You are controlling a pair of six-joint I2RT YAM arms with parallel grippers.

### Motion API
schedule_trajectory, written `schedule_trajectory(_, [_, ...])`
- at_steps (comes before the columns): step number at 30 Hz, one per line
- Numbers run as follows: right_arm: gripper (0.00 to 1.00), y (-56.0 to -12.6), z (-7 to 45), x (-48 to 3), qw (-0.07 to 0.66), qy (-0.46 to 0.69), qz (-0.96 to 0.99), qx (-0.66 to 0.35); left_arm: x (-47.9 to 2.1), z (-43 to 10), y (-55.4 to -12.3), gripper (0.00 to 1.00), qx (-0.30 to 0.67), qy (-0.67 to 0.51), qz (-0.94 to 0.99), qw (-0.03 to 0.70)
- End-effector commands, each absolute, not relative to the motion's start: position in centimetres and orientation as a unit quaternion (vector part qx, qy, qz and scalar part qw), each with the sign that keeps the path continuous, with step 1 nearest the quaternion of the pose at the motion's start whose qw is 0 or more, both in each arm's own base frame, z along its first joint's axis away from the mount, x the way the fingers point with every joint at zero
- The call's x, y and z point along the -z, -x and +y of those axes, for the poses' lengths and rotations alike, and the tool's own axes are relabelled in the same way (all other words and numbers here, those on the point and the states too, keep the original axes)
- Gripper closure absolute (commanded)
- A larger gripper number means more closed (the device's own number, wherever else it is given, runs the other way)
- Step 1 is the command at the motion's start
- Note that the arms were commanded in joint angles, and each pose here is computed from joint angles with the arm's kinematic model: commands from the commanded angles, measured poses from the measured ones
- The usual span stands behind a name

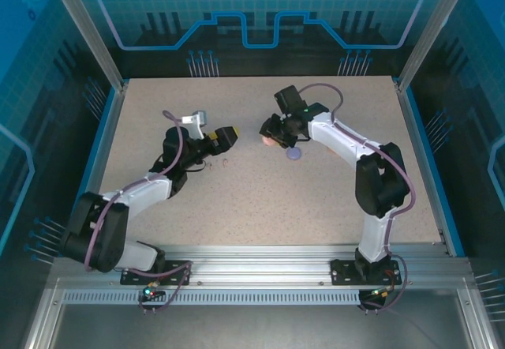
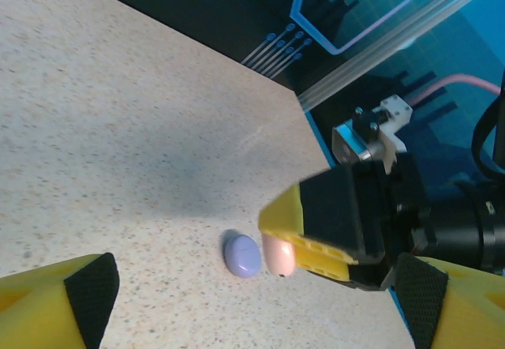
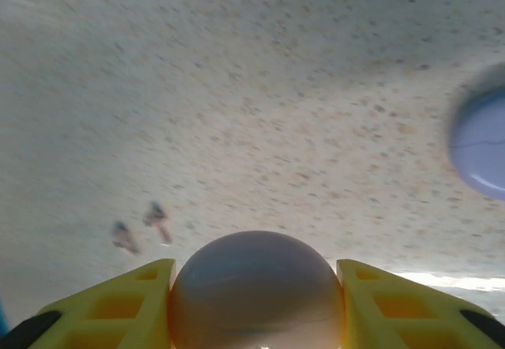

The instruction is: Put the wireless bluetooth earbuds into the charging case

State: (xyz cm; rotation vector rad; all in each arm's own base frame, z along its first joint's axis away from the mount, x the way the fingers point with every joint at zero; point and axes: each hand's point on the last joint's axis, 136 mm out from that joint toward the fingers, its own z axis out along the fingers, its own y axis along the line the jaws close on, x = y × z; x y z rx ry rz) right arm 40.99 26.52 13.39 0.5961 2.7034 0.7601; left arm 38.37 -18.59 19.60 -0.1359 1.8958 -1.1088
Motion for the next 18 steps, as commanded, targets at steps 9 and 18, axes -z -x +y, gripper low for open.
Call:
schedule_trajectory(9, [0.62, -41.9, 28.9, -14.5, 0.098, -0.358, 0.871, -0.322, -19.2, -22.4, -38.0, 0.23, 0.528, 0.021, 0.701, 0.480])
schedule_trajectory(18, [0.62, -41.5, 30.3, -15.4, 0.096, -0.364, 0.867, -0.327, -17.6, -24.3, -38.6, 0.38, 0.536, 0.022, 0.696, 0.477])
